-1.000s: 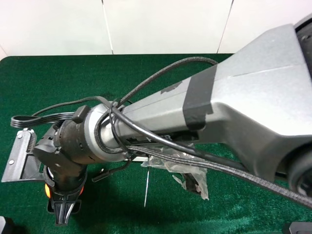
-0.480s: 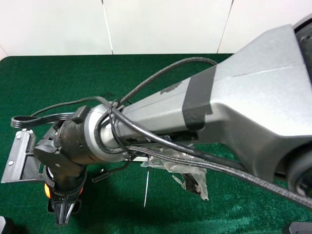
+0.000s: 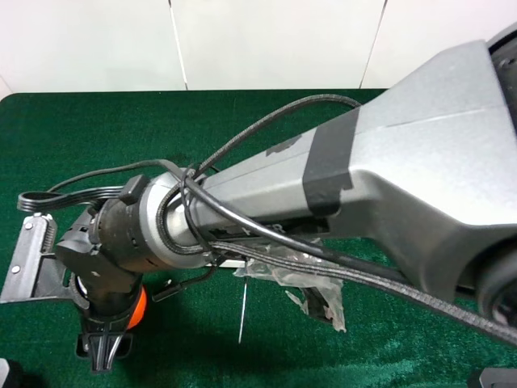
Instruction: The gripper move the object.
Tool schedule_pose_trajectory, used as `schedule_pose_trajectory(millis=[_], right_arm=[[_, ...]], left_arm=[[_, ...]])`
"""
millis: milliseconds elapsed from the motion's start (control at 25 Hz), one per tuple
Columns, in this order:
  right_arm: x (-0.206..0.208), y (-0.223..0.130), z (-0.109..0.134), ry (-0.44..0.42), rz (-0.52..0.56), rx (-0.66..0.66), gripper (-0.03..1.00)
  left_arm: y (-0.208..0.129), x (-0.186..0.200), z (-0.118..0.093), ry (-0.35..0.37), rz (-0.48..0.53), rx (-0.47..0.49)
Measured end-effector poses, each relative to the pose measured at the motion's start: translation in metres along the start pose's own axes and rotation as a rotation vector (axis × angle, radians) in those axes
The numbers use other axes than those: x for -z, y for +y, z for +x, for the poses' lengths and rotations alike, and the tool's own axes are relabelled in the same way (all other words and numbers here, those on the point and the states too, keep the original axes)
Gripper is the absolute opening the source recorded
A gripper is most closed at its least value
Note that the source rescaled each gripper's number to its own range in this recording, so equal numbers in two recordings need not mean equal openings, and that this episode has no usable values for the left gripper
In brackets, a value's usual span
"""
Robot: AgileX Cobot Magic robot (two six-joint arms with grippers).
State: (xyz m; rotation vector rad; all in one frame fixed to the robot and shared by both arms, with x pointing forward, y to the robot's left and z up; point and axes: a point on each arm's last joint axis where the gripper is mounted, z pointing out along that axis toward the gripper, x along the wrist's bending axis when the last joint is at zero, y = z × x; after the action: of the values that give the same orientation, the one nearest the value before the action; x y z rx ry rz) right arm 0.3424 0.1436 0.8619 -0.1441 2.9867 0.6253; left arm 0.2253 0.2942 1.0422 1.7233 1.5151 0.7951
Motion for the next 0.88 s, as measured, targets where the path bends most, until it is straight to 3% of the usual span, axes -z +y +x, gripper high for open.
schedule_pose_trajectory(millis=[80,320,480,880], right_arm=[[0.000,0.001,0.000,-0.003,-0.006,0.000,0.77],[0.000,0.001,0.000,-0.005,-0.011,-0.001,0.84],[0.001,0.001,0.000,-0.004,-0.006,-0.033,0.97],[0.029,0.007,-0.004,-0.024,0.012,-0.092,0.99]], left_arm=[[0.000,0.000,0.000,0.000,0.000,0.000],[0.000,0.000,0.000,0.000,0.000,0.000],[0.000,0.000,0.000,0.000,0.000,0.000],[0.000,0.000,0.000,0.000,0.000,0.000]])
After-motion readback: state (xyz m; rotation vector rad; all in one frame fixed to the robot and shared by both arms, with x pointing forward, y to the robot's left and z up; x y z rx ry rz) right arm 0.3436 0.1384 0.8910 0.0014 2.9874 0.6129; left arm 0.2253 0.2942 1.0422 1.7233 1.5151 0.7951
